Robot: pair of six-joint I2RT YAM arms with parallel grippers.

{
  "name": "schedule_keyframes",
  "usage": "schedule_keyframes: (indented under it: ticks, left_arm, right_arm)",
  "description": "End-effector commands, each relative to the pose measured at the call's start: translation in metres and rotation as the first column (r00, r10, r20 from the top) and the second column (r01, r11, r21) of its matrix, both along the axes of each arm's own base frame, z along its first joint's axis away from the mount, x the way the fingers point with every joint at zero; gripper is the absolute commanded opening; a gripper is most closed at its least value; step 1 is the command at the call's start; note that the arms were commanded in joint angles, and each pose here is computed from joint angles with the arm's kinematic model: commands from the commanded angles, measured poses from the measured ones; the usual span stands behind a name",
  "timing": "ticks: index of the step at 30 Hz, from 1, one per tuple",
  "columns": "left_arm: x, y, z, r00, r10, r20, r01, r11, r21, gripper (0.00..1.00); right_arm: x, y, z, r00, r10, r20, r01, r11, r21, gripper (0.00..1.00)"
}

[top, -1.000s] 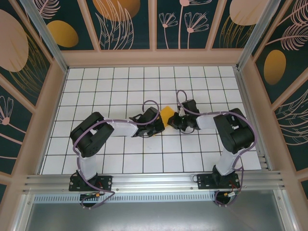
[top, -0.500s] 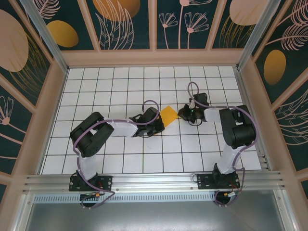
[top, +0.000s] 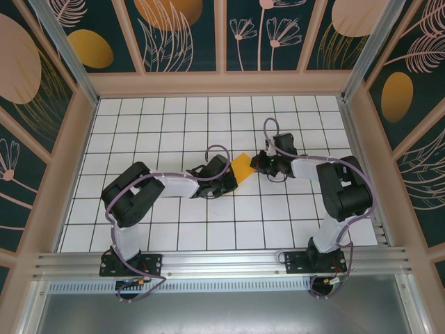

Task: Fold a paper plane with a square sheet of paper (pick it up from the middle)

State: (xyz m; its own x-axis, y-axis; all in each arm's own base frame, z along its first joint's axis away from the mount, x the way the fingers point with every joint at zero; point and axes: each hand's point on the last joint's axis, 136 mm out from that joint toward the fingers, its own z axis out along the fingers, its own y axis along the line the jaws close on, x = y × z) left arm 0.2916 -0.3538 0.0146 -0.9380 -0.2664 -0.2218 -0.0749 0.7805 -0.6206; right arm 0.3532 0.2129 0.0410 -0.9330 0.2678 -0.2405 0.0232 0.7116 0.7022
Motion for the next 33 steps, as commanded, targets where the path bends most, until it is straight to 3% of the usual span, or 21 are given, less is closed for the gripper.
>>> schedule_keyframes:
  ticks: [1, 8, 12, 18, 21, 25, 33]
  left_arm:
    - [-0.019, 0.021, -0.029, 0.997, -0.016, -0.078, 0.025, 0.994, 0.110, 0.00]
    - [-0.016, 0.016, -0.022, 0.998, -0.044, -0.048, 0.049, 0.994, 0.099, 0.00]
    - [-0.008, 0.005, -0.005, 0.986, -0.155, 0.058, 0.149, 0.984, 0.098, 0.00]
    - [0.013, -0.023, 0.052, 0.887, -0.328, 0.324, 0.313, 0.945, 0.098, 0.00]
    - [0.019, -0.029, 0.057, 0.827, -0.399, 0.396, 0.369, 0.917, 0.153, 0.00]
    - [0.026, -0.034, 0.049, 0.778, -0.464, 0.424, 0.408, 0.886, 0.223, 0.00]
    - [0.034, -0.033, 0.029, 0.764, -0.498, 0.411, 0.439, 0.867, 0.236, 0.00]
  right_arm:
    - [-0.009, 0.007, -0.002, 0.999, 0.036, -0.006, -0.035, 0.999, 0.022, 0.00]
    - [-0.014, 0.001, -0.027, 0.996, 0.030, -0.081, -0.033, 0.999, -0.032, 0.00]
    - [-0.019, -0.005, -0.043, 0.991, 0.027, -0.132, -0.039, 0.995, -0.087, 0.00]
    - [-0.021, -0.011, -0.053, 0.986, 0.024, -0.166, -0.046, 0.990, -0.131, 0.00]
    - [-0.020, -0.012, -0.053, 0.985, 0.026, -0.170, -0.049, 0.991, -0.128, 0.00]
    - [-0.019, -0.012, -0.055, 0.983, 0.044, -0.180, -0.067, 0.990, -0.120, 0.00]
    - [-0.008, -0.007, -0.050, 0.982, 0.132, -0.133, -0.146, 0.985, -0.096, 0.00]
